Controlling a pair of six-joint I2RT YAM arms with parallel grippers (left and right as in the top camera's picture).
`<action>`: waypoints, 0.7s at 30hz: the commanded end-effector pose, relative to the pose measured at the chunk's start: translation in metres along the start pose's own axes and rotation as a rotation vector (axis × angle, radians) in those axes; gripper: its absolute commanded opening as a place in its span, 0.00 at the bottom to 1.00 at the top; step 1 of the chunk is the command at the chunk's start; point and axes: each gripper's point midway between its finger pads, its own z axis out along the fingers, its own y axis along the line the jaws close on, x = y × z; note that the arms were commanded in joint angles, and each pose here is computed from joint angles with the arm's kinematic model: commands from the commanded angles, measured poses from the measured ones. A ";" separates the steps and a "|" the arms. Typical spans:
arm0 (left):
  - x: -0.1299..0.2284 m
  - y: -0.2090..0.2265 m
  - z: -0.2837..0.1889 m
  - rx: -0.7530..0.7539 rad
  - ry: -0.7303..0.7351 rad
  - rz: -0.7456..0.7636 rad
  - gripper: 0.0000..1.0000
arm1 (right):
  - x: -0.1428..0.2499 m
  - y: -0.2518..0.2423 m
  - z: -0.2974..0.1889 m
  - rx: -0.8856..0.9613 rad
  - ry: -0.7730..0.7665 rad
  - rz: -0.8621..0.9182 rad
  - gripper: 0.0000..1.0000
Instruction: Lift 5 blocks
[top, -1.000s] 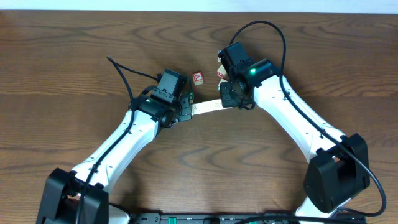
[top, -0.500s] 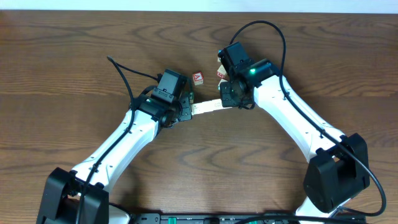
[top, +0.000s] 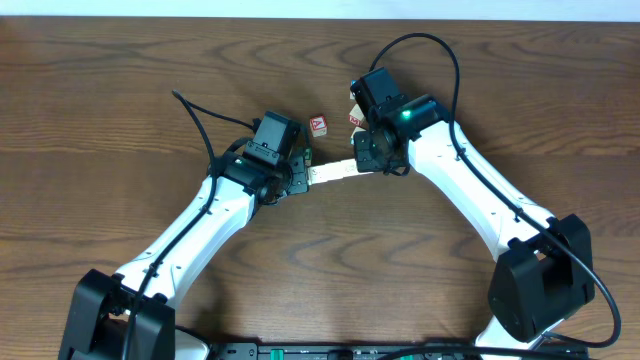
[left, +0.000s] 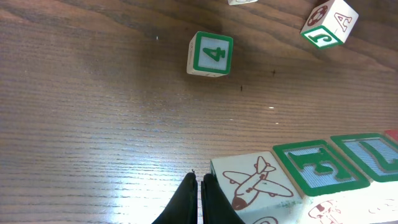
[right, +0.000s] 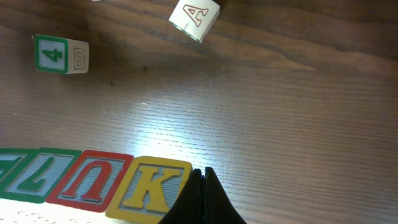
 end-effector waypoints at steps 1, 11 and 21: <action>-0.002 -0.078 -0.024 0.290 0.031 0.055 0.07 | 0.032 0.086 -0.011 -0.334 0.127 -0.064 0.01; -0.003 -0.078 -0.023 0.287 0.028 0.055 0.07 | 0.030 0.083 -0.011 -0.338 0.130 -0.053 0.01; -0.003 -0.077 -0.023 0.286 0.029 0.054 0.07 | 0.031 0.083 -0.005 -0.333 0.140 -0.044 0.01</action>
